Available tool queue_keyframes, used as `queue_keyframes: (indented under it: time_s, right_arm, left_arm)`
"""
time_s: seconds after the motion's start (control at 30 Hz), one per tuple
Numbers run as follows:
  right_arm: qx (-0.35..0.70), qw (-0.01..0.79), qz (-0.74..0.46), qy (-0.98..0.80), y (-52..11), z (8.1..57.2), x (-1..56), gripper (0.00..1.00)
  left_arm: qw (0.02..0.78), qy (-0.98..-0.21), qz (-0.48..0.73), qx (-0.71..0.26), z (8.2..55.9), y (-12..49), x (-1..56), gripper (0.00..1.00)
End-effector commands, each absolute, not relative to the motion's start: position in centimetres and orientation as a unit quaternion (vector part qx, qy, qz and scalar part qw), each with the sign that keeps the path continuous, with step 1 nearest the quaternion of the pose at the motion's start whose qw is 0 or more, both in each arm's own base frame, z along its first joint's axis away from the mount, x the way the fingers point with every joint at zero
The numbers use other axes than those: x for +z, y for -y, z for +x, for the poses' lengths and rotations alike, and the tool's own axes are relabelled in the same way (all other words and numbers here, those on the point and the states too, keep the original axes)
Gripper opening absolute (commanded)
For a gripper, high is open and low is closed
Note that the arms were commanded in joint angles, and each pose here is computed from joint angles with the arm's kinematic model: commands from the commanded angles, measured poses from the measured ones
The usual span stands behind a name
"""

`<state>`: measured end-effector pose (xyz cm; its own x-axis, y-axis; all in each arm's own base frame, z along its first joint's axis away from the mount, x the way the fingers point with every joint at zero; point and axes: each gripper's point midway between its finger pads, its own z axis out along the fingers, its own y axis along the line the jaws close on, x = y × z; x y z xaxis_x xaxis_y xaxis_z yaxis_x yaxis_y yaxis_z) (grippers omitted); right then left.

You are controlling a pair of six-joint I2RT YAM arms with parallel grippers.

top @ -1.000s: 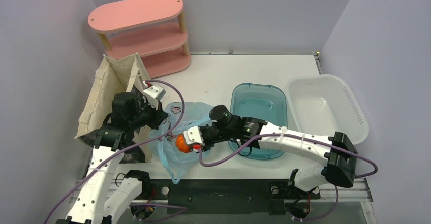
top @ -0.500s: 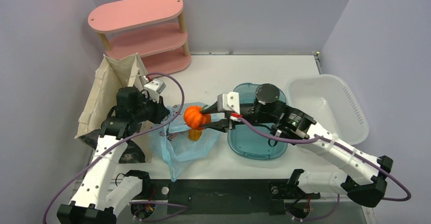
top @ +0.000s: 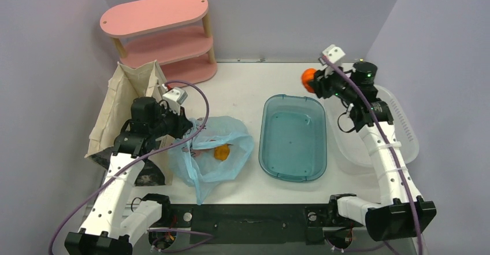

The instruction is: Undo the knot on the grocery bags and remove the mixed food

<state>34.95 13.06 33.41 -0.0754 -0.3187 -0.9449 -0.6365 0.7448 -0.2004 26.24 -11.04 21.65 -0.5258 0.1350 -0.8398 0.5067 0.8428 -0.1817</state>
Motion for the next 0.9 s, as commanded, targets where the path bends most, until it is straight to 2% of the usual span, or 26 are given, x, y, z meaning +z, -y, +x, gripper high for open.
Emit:
queue_keyframes:
  time_s: [0.0,0.1,0.17,0.33,0.43,0.6,0.67,0.7,0.83,0.87]
  right_arm:
    - [0.015,0.569,-0.243,-0.786,-1.9,37.4,30.9,0.0]
    - [-0.069,0.509,-0.187,-0.838,5.3,37.9,27.9,0.0]
    - [-0.109,0.459,-0.171,-0.865,7.9,37.7,25.7,0.0]
    - [-0.123,0.373,-0.135,-0.91,12.2,37.5,20.0,0.0]
    - [-0.128,0.34,-0.127,-0.923,13.7,37.5,17.6,0.09]
    - [-0.116,0.306,-0.134,-0.935,14.5,38.2,13.9,0.17]
    - [-0.108,0.296,-0.133,-0.94,14.5,38.5,12.7,0.23]
    - [-0.106,0.295,-0.129,-0.941,14.6,38.6,12.5,0.3]
    - [-0.095,0.29,-0.117,-0.945,14.9,38.7,11.8,0.64]
    - [-0.093,0.294,-0.117,-0.944,14.7,38.7,12.0,0.77]
  left_arm:
    - [0.486,-0.823,0.21,-0.206,26.6,11.2,24.6,0.0]
    - [0.486,-0.822,0.213,-0.207,26.5,11.3,24.8,0.0]
    - [0.487,-0.821,0.214,-0.207,26.5,11.3,24.8,0.0]
    - [0.485,-0.821,0.217,-0.21,26.6,11.4,24.8,0.0]
    - [0.485,-0.821,0.215,-0.21,26.5,11.4,24.8,0.0]
    - [0.485,-0.821,0.216,-0.211,26.2,11.4,24.8,0.0]
    - [0.484,-0.821,0.215,-0.211,26.2,11.4,24.7,0.0]
    - [0.485,-0.821,0.215,-0.211,26.2,11.4,24.8,0.0]
    - [0.486,-0.82,0.216,-0.211,25.9,11.3,25.0,0.0]
    - [0.486,-0.821,0.216,-0.21,25.9,11.3,25.1,0.0]
